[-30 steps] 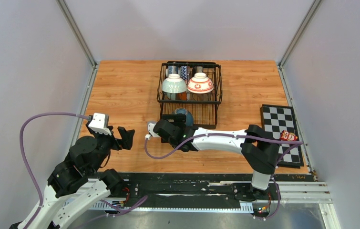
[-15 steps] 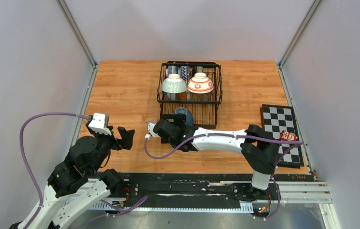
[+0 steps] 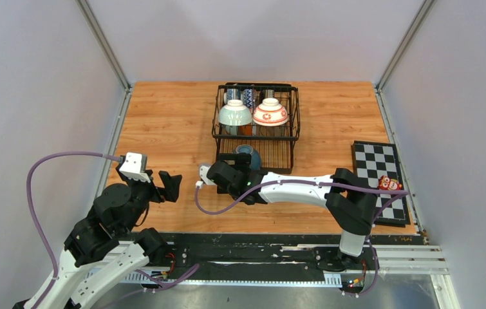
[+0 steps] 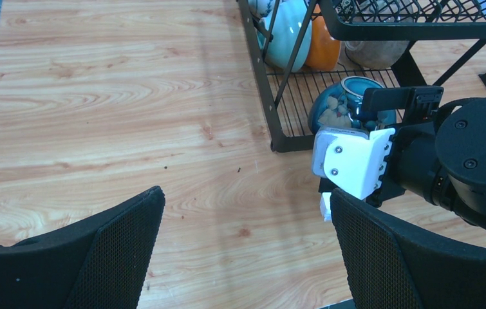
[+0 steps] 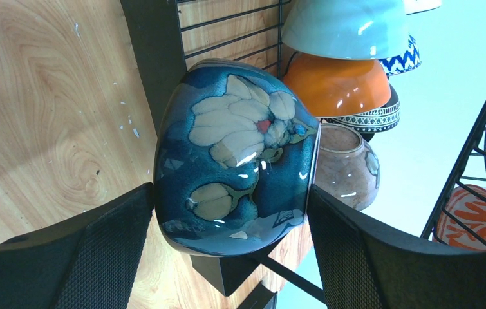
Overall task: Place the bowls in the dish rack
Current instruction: Turn the bowl upside down on the dish rack.
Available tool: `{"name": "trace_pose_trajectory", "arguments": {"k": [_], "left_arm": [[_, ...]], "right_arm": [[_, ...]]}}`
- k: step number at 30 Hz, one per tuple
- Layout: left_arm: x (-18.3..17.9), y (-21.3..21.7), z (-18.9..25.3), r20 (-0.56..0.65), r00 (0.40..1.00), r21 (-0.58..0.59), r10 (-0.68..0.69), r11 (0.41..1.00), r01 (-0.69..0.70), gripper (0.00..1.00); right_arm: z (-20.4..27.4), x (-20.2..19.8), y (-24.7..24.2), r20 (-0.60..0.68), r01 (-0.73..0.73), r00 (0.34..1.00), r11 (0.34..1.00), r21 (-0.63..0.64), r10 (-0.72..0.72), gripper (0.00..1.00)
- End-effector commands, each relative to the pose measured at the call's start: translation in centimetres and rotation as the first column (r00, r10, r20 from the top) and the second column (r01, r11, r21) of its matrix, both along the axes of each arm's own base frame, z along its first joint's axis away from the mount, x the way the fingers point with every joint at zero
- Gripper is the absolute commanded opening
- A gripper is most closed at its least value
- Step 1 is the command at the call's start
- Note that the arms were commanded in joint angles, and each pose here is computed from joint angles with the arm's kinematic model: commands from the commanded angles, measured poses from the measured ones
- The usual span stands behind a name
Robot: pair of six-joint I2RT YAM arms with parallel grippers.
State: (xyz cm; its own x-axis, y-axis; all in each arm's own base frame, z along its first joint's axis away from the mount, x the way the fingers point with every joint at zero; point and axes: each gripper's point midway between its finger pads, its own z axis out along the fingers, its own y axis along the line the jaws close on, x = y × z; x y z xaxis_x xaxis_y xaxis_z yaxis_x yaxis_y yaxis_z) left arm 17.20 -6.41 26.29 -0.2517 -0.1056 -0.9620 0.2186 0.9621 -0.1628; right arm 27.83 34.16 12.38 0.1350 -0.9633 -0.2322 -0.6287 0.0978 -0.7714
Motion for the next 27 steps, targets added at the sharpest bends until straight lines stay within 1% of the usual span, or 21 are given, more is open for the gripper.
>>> {"name": "trace_pose_trajectory", "arguments": {"k": [1, 8, 18, 27], "left_arm": [[0.3, 0.1, 0.1, 0.011, 1.0, 0.006, 0.011, 1.0, -0.011, 1.0], [0.2, 0.1, 0.1, 0.011, 1.0, 0.005, 0.01, 1.0, -0.01, 1.0], [0.2, 0.1, 0.1, 0.01, 1.0, 0.007, 0.011, 1.0, -0.011, 1.0], [0.3, 0.1, 0.0, 0.009, 1.0, 0.006, 0.011, 1.0, -0.011, 1.0]], "right_arm": [[0.7, -0.3, 0.2, -0.006, 0.009, 1.0, 1.0, 0.007, -0.009, 0.88], [1.9, -0.1, 0.3, 0.013, 0.009, 1.0, 1.0, 0.024, -0.01, 0.88], [2.4, -0.6, 0.3, 0.022, 0.006, 1.0, 1.0, 0.026, -0.006, 0.88], [3.2, -1.9, 0.2, -0.005, 0.004, 1.0, 0.995, 0.096, -0.003, 0.88]]}}
